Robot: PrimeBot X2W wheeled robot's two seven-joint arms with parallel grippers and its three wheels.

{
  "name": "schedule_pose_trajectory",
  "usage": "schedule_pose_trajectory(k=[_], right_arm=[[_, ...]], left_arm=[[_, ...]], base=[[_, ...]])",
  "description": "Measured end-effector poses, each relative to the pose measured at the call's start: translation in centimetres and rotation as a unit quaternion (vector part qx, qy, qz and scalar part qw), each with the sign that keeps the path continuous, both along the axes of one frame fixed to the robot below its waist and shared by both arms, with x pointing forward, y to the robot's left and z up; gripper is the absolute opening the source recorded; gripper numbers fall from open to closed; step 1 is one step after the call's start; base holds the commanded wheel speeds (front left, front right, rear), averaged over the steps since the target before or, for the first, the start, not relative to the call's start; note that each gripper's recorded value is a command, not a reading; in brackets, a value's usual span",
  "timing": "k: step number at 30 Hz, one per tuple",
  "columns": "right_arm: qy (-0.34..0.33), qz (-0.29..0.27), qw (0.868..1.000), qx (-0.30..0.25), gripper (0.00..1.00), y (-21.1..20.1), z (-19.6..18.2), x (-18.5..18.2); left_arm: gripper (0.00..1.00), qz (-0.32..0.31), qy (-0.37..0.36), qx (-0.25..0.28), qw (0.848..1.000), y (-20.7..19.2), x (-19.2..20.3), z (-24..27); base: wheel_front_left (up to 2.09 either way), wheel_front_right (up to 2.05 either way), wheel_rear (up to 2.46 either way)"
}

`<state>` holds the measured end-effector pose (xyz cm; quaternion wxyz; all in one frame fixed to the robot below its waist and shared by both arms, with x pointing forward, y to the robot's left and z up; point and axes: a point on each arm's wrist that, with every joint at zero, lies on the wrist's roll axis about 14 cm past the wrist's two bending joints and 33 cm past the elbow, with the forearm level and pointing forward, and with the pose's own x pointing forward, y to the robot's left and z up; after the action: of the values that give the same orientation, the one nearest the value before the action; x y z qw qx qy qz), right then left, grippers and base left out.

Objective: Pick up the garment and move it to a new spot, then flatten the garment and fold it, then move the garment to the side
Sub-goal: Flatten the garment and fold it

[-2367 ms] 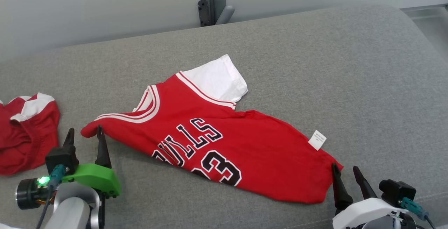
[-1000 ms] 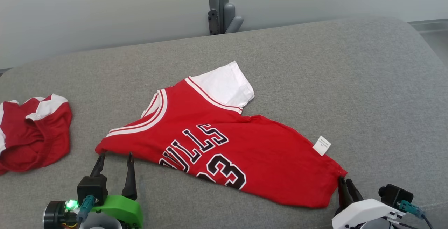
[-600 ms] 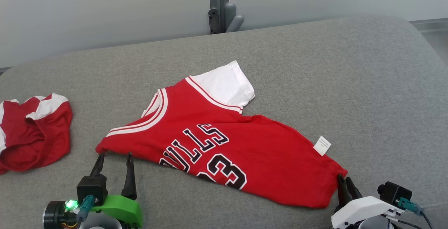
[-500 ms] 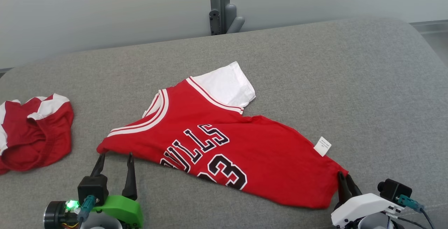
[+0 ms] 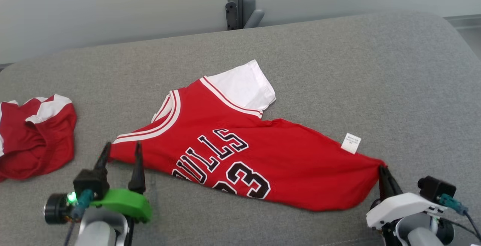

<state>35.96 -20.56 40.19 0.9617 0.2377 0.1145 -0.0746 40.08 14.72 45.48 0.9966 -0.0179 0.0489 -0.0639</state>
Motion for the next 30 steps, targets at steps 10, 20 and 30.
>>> schedule_pose_trajectory(k=[10,20,30], right_arm=[[-0.051,0.016,0.993,-0.108,0.0,-2.9,3.7,4.6],[-0.051,0.066,0.991,-0.108,0.0,0.7,2.6,8.5],[-0.023,0.04,0.995,-0.087,0.0,-1.3,1.0,7.2]], left_arm=[[1.0,-0.182,-0.035,0.053,0.981,-6.0,10.8,9.0],[1.0,-0.366,0.104,0.214,0.9,-12.1,14.8,6.8],[1.0,-0.431,0.121,0.245,0.86,-18.0,18.1,1.6]], base=[[0.0,0.0,0.0],[0.0,0.0,0.0],[0.0,0.0,0.0]])
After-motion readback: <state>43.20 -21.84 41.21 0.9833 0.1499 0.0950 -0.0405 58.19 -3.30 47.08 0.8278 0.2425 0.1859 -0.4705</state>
